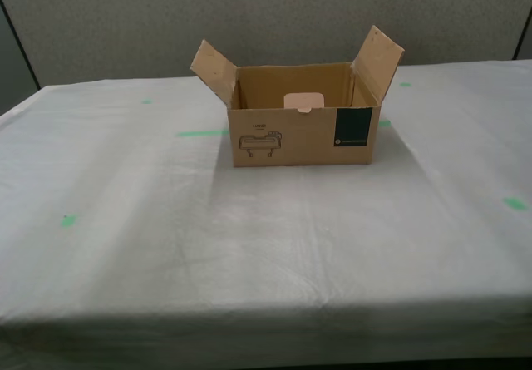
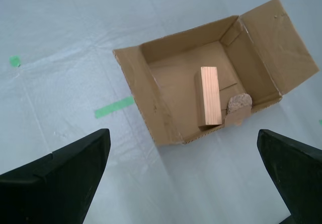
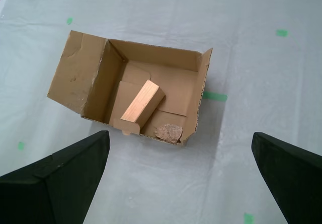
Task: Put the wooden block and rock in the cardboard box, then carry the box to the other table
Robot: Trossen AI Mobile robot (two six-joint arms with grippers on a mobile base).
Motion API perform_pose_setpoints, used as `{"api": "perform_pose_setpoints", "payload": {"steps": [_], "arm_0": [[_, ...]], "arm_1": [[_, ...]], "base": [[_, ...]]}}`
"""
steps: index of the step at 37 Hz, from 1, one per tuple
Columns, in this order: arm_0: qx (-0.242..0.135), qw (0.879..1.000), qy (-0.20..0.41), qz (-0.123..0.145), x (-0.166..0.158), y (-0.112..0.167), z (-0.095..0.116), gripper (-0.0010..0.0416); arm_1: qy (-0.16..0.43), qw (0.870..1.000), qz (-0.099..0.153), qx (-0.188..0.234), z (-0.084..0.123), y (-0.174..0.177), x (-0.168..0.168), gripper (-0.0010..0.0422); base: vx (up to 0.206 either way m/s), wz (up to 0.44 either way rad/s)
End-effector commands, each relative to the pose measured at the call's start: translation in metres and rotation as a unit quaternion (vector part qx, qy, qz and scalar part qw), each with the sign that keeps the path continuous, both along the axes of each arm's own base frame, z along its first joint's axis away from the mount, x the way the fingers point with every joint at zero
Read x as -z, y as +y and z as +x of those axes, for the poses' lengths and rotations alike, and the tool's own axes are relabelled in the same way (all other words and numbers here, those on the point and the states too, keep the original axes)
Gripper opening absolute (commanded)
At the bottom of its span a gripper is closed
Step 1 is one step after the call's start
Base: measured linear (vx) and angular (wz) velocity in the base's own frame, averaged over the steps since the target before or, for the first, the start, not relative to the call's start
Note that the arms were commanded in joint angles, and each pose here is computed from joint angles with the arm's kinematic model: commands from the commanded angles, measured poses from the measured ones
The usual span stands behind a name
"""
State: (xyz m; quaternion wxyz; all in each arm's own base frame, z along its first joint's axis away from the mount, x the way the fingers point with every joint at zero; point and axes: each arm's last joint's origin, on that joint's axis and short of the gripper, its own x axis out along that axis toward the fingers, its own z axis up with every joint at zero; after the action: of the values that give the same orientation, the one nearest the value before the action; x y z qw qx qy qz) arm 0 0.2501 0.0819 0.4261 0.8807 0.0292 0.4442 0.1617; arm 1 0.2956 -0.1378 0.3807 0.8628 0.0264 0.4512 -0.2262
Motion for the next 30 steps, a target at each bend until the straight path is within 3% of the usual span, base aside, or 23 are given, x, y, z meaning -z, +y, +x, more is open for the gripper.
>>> {"api": "perform_pose_setpoints", "payload": {"steps": [1,16,22,30], "arm_0": [[-0.001,1.0,0.0,-0.002,-0.004,-0.002,-0.008,0.0394],[-0.013,1.0,-0.016,-0.005,0.001,-0.001,-0.007,0.0393],[-0.013,1.0,-0.007,-0.008,0.032,0.0,-0.006,0.0394],[-0.013,0.999,0.025,-0.017,0.07,-0.002,-0.012,0.0394]], "arm_1": [[-0.002,1.0,0.0,-0.021,-0.01,0.006,0.007,0.04],[0.006,0.999,-0.005,-0.031,-0.044,0.02,0.047,0.04],[0.012,0.999,-0.002,-0.031,-0.047,0.022,0.053,0.04],[-0.004,1.0,-0.016,-0.027,-0.045,0.02,0.05,0.04]], "base": [[0.0,0.0],[0.0,0.0],[0.0,0.0],[0.0,0.0]]}}
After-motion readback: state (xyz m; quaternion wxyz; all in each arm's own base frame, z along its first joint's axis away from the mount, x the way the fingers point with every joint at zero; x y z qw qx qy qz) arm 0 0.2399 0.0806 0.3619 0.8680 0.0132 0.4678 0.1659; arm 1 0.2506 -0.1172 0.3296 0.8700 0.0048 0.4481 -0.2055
